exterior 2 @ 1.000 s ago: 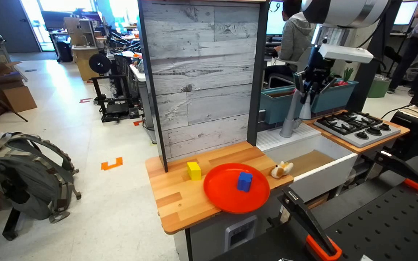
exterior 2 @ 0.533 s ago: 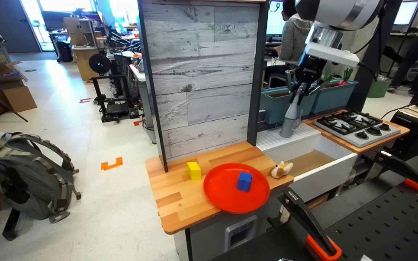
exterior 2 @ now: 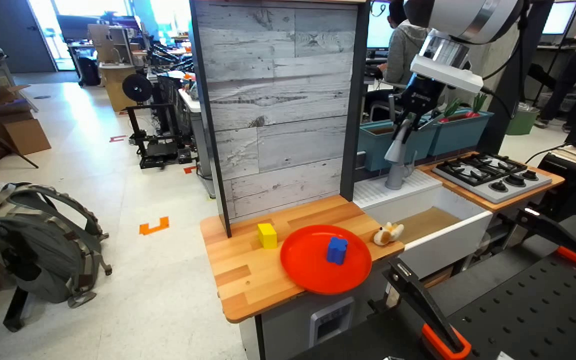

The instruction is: Turn the faucet to the left

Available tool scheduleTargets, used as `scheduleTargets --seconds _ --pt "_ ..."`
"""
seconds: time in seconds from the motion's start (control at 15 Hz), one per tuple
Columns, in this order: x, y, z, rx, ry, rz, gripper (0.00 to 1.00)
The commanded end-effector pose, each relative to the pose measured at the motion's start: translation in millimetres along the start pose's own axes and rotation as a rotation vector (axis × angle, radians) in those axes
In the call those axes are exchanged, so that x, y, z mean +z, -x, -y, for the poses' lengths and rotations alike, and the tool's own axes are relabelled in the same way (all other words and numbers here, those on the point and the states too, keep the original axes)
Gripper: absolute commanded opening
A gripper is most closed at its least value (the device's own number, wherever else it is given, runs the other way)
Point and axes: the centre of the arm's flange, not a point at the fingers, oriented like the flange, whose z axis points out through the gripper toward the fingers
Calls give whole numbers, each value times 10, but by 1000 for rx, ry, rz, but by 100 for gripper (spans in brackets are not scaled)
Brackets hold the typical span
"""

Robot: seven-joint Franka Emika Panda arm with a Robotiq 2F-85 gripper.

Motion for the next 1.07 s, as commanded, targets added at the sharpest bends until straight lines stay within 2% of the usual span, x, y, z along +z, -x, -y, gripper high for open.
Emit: scheduleTargets --seconds 0.0,0.2,0.27,0.33,0.6,0.8,1.0 --pt "123 -71 322 -8 -100 -61 6" --pt "127 -67 314 -22 -92 -69 6" --pt "137 -69 308 -27 -78 -72 49" --pt "142 -68 307 -33 -73 -71 51" --pt "175 -15 437 -90 -80 -106 78" --pt "165 46 436 -124 -87 -96 99" --pt "166 88 433 -156 -94 -94 100"
